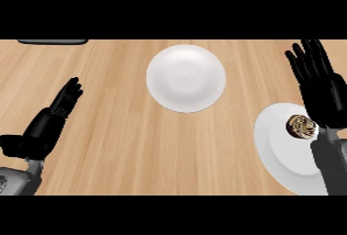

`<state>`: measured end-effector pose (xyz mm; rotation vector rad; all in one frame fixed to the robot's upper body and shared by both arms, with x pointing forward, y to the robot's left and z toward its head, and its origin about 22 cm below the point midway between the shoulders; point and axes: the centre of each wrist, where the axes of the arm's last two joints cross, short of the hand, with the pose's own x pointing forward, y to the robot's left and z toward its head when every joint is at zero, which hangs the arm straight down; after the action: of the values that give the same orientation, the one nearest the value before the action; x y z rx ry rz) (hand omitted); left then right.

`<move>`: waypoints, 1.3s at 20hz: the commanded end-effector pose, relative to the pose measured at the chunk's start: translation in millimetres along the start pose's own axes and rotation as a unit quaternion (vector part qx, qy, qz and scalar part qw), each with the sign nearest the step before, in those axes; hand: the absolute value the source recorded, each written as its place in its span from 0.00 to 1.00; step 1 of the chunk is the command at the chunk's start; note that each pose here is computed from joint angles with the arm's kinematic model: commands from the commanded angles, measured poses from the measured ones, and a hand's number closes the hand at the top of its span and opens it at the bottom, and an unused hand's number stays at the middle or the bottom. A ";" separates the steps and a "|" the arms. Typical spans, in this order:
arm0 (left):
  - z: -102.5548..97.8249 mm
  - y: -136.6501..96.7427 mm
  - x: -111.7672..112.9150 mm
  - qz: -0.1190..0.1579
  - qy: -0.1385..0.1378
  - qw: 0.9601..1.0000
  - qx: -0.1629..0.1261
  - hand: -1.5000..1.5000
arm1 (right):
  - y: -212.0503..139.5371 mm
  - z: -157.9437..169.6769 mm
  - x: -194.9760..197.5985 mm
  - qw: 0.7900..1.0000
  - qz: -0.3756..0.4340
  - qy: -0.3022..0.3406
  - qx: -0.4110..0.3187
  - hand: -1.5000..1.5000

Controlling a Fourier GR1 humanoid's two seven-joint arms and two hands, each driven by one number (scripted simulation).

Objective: Pick the cupcake from the plate and place it in the plate

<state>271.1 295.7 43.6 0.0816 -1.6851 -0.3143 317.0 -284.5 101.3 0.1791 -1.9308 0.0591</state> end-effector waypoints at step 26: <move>-6.7 -16.1 -23.4 0.047 0.142 0.986 0.074 0.50 | -216.3 88.5 -20.1 0.943 0.291 0.064 0.151 0.00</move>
<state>281.8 278.9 24.4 0.1552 -1.4204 -0.0997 272.8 -495.7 36.6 -0.2788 -1.7460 0.6526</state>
